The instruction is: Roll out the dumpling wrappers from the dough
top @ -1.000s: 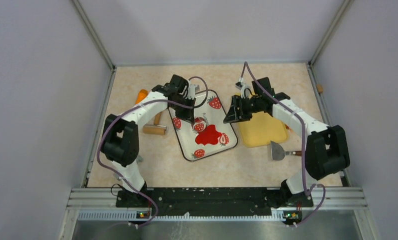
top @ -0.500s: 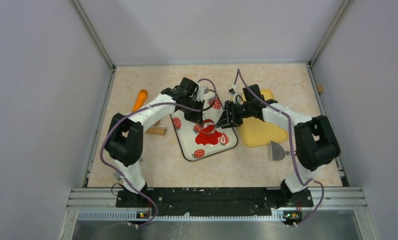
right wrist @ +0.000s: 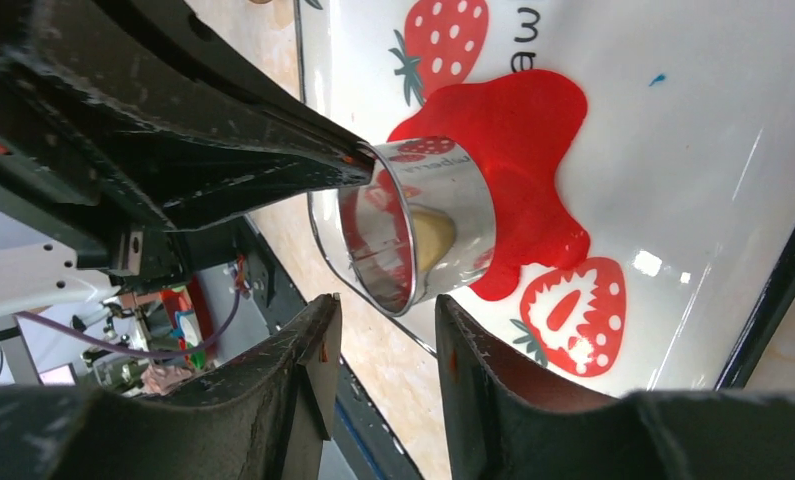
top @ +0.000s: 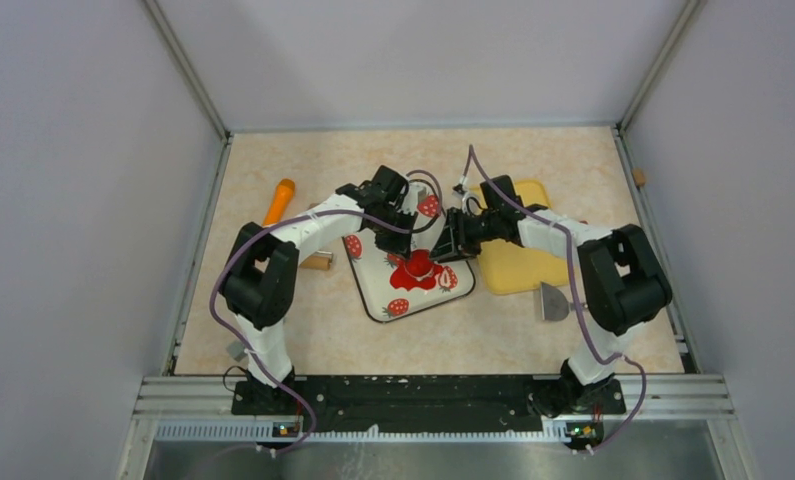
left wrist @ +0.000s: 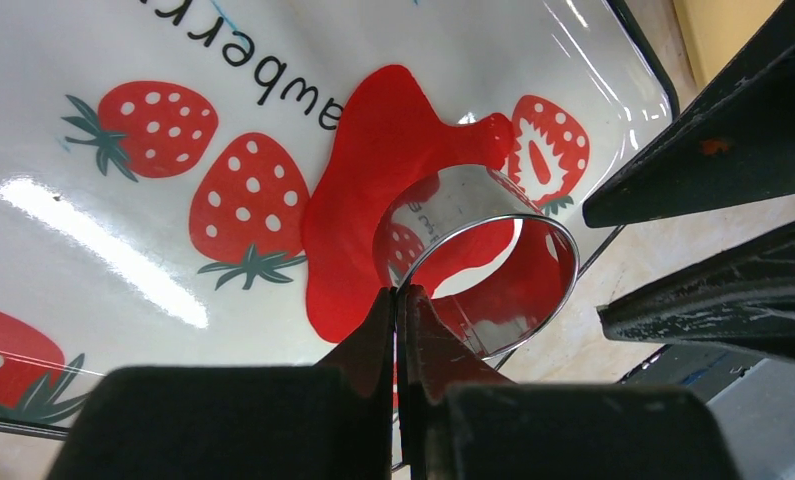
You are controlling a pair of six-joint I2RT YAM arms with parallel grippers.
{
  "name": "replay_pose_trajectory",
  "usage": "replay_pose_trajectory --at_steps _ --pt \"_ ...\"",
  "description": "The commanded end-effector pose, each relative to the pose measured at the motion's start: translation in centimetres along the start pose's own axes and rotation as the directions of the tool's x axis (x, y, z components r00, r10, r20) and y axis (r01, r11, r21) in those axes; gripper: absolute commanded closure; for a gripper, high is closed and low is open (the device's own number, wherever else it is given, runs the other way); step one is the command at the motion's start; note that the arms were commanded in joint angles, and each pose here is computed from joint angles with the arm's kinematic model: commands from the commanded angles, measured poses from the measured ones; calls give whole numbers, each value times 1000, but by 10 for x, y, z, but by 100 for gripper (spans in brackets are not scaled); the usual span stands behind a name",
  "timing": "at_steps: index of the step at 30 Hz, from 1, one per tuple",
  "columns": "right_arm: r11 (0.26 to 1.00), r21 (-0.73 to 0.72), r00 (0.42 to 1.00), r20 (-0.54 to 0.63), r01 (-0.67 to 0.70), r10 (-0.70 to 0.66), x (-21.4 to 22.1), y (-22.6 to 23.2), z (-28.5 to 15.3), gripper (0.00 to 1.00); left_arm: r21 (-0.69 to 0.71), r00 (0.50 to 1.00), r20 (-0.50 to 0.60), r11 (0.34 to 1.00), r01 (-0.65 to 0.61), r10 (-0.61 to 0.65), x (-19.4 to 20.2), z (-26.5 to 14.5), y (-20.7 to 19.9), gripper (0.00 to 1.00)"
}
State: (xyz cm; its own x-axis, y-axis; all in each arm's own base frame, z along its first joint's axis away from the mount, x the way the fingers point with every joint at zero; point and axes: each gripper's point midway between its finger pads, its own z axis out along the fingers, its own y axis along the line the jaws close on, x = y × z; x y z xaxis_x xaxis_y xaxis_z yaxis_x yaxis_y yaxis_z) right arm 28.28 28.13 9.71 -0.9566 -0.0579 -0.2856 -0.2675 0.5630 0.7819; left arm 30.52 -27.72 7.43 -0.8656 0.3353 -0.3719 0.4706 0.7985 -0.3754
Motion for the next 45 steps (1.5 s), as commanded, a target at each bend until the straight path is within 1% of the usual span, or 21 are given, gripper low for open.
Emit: replay_pose_trajectory --at_steps 1,3,7,15,29,37,45 --pt "999 17 999 -2 34 -34 0 -3 6 61 -15 999 35 999 -29 30 -7 -2 2 100" --pt "999 24 1000 -9 30 -29 2 -5 8 64 -23 999 32 999 -28 28 -6 -1 4 100" --pt "999 20 1000 -13 29 -29 2 -6 10 65 -28 999 22 999 -36 37 -5 2 7 100" --pt "999 23 999 -24 24 -24 4 -11 14 65 -15 1000 -5 1000 -27 27 3 8 7 100" --pt "999 31 999 -37 8 -7 4 -18 21 67 -36 999 -35 999 -10 9 6 17 13 100" --pt "1000 29 999 -45 6 -4 3 -20 24 67 -56 1000 -24 998 -16 14 5 18 18 100" --pt "1000 -21 998 -58 11 -12 2 -13 26 68 -51 1000 -27 999 -11 10 7 17 17 100"
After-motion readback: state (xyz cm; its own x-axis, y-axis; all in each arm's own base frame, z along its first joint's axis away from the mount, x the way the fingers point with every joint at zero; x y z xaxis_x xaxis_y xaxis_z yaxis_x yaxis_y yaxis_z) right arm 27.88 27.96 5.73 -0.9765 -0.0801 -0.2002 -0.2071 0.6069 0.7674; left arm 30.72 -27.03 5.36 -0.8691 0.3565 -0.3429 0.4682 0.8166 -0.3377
